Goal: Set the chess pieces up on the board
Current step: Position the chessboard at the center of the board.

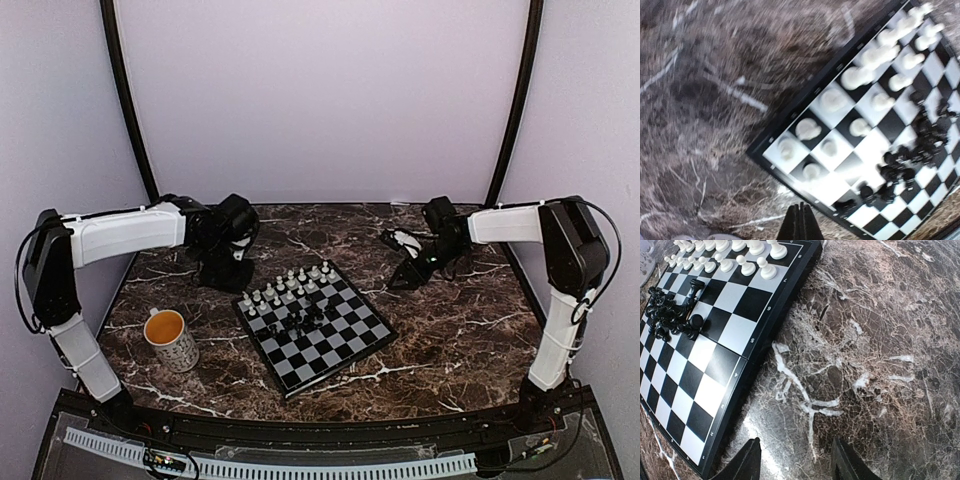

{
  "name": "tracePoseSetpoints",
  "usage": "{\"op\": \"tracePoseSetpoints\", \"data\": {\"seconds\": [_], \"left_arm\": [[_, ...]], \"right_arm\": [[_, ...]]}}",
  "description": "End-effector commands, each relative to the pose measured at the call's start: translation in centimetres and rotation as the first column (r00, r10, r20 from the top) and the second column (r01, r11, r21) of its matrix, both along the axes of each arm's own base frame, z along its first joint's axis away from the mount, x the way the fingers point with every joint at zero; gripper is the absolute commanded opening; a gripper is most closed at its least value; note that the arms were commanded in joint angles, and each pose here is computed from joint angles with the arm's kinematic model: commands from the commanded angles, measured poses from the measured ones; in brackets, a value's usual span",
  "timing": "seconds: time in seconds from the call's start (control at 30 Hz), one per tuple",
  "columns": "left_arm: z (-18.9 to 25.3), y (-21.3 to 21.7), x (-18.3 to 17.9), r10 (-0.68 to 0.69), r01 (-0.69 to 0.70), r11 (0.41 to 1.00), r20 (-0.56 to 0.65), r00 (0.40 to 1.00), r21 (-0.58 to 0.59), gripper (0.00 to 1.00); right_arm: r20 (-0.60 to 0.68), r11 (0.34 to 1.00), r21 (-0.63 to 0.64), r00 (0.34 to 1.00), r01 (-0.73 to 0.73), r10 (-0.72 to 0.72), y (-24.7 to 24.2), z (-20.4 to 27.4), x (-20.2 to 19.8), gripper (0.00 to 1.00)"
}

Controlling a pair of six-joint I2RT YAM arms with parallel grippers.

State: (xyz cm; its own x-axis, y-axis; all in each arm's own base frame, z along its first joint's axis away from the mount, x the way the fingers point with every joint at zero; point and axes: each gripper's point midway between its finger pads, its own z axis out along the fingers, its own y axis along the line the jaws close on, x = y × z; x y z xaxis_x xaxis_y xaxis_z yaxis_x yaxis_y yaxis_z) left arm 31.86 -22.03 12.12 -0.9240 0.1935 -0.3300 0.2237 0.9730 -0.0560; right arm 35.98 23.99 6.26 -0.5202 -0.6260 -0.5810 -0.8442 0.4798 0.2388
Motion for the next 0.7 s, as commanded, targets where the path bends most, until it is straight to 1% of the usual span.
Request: {"op": "tracePoseSetpoints", "data": {"seconds": [0.0, 0.1, 0.2, 0.37, 0.47, 0.67], "left_arm": [[-1.4, 4.4, -3.2, 0.137, -0.134, 0.987, -0.033, 0.99, 0.088, 0.0], [-3.4, 5.6, -4.7, 0.164, -0.156, 0.98, -0.062, 0.984, 0.124, 0.0], [-4.8, 5.6, -5.0, 0.163, -0.155, 0.981, -0.068, 0.984, 0.117, 0.0], [-6.7, 4.4, -4.1, 0.143, -0.14, 0.988, -0.05, 0.988, 0.064, 0.0], [-7.7, 4.0, -3.8, 0.137, -0.134, 0.989, -0.054, 0.989, 0.06, 0.0], [-8.5, 3.0, -3.0, 0.117, -0.116, 0.993, -0.037, 0.992, 0.022, 0.0]], "right_arm": [[0.061, 0.998, 0.054, 0.998, -0.023, 0.019, 0.6, 2.0, 0.3, 0.48], [0.061, 0.999, 0.047, 0.998, -0.019, 0.016, 0.5, 1.7, 0.4, 0.47], [0.055, 0.998, 0.049, 0.998, -0.027, 0.025, 0.5, 1.5, 0.1, 0.47], [0.044, 0.999, 0.044, 0.999, -0.029, 0.027, 0.4, 0.9, -0.1, 0.46], [0.027, 0.999, 0.043, 0.999, -0.032, 0.031, 0.5, 0.5, -0.3, 0.45], [0.023, 0.999, 0.035, 0.999, -0.038, 0.037, 0.3, 0.1, -0.4, 0.45]]}}
